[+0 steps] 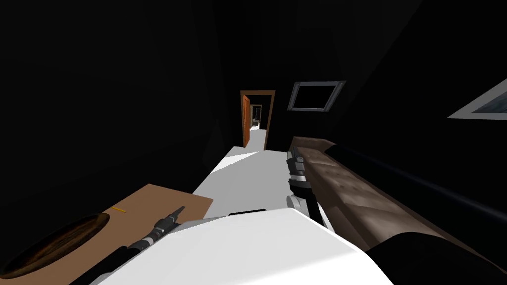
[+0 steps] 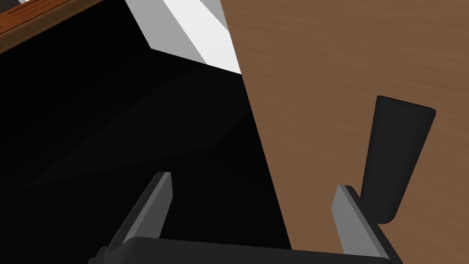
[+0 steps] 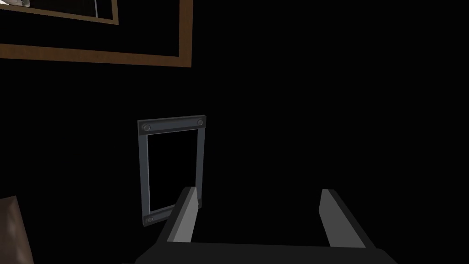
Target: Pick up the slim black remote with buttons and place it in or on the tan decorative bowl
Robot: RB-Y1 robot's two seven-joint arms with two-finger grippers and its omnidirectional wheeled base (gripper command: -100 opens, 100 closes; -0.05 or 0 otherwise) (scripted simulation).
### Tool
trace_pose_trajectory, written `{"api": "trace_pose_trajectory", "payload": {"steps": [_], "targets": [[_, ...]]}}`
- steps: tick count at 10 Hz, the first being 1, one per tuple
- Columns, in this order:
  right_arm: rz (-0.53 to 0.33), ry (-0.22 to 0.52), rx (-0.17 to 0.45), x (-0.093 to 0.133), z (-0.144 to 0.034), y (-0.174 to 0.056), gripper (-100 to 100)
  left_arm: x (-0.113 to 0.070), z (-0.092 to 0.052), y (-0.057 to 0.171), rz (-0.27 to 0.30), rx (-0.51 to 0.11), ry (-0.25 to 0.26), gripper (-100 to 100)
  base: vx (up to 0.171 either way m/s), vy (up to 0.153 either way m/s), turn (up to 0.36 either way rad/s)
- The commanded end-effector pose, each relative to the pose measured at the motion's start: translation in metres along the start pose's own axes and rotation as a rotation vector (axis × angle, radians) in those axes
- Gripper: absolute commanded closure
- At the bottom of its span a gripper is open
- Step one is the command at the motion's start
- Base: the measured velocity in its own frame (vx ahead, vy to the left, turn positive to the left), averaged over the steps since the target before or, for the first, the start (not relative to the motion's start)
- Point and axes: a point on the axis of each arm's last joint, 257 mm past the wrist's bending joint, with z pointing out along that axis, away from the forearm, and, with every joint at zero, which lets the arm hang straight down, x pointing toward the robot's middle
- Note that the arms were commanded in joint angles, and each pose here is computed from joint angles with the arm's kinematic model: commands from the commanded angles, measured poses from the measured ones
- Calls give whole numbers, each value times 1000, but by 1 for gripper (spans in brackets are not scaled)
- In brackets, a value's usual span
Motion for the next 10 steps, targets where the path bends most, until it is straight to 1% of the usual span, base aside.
{"api": "trace_pose_trajectory", "payload": {"steps": [1, 2, 3, 4, 6, 7, 8, 10], "targets": [[0, 0, 0, 0, 0, 0, 0, 9, -2, 14, -13, -40, 17, -100, 45, 24, -112], [0, 0, 0, 0, 0, 0, 0, 13, -7, 45, -42, -109, 39, -100, 56, 25, -165], [0, 0, 0, 0, 0, 0, 0, 15, -7, 46, -42, -115, 44, -100, 47, 22, -110], [0, 0, 0, 0, 0, 0, 0, 22, -14, 75, -74, -184, 71, -100, 60, 26, -175], [0, 0, 0, 0, 0, 0, 0, 21, -15, 77, -76, -188, 70, -100, 36, 20, -44], [0, 0, 0, 0, 0, 0, 0, 29, -23, 105, -113, -257, 96, -100, 40, 17, -168], [0, 0, 0, 0, 0, 0, 0, 34, -32, 130, -151, -312, 112, -100, 92, 42, -312], [0, 0, 0, 0, 0, 0, 0, 37, -34, 132, -152, -323, 121, -100, 54, 34, -22]]}}
